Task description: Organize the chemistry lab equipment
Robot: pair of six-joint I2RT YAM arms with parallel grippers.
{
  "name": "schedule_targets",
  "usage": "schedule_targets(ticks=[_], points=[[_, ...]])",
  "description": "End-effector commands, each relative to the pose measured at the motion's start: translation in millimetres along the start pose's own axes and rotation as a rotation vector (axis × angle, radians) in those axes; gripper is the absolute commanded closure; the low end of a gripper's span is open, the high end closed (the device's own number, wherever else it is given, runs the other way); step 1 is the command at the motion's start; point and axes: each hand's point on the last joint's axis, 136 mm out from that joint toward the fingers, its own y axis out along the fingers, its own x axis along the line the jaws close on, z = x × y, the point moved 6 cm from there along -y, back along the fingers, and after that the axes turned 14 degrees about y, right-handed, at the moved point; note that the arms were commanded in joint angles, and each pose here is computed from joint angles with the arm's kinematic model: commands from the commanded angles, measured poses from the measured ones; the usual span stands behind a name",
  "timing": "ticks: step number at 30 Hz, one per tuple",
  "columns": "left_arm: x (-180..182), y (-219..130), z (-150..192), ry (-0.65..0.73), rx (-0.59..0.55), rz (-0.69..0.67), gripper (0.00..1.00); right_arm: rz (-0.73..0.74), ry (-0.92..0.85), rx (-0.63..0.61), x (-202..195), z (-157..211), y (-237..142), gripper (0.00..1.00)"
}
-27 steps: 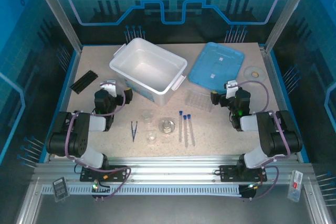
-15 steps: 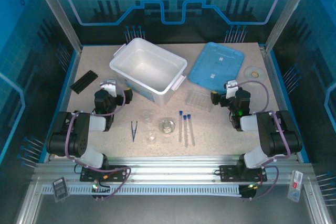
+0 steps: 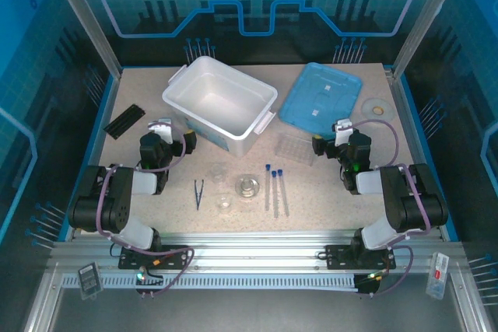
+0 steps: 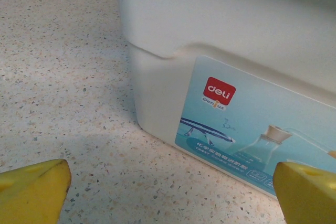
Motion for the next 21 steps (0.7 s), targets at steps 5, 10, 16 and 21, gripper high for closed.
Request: schedule_targets(ticks=[5,10,16,21], points=[[9.3,-0.5,-0.6,-0.019,-0.015,-0.037,0.01,0.005,0.002,-0.034,-2.8,-11.6,2.2,0.0],[9.5,-0.3,-0.6,-0.016,-0.014,-0.038,0.01,0.003,0.002,-0.035,-2.7,-11.7,2.2,0.0],[9.0,-1.6,-0.6,-0.015,-0.025,-0.039,0.01,0.004,0.003,-0.036,-3.2,-11.7,2.0,0.0],[9.5,-13.5,2.0,-0.015,-0.088,-0.068,0.01,0.005,0.002,-0.041,-3.2,-12.1,1.3,0.0]])
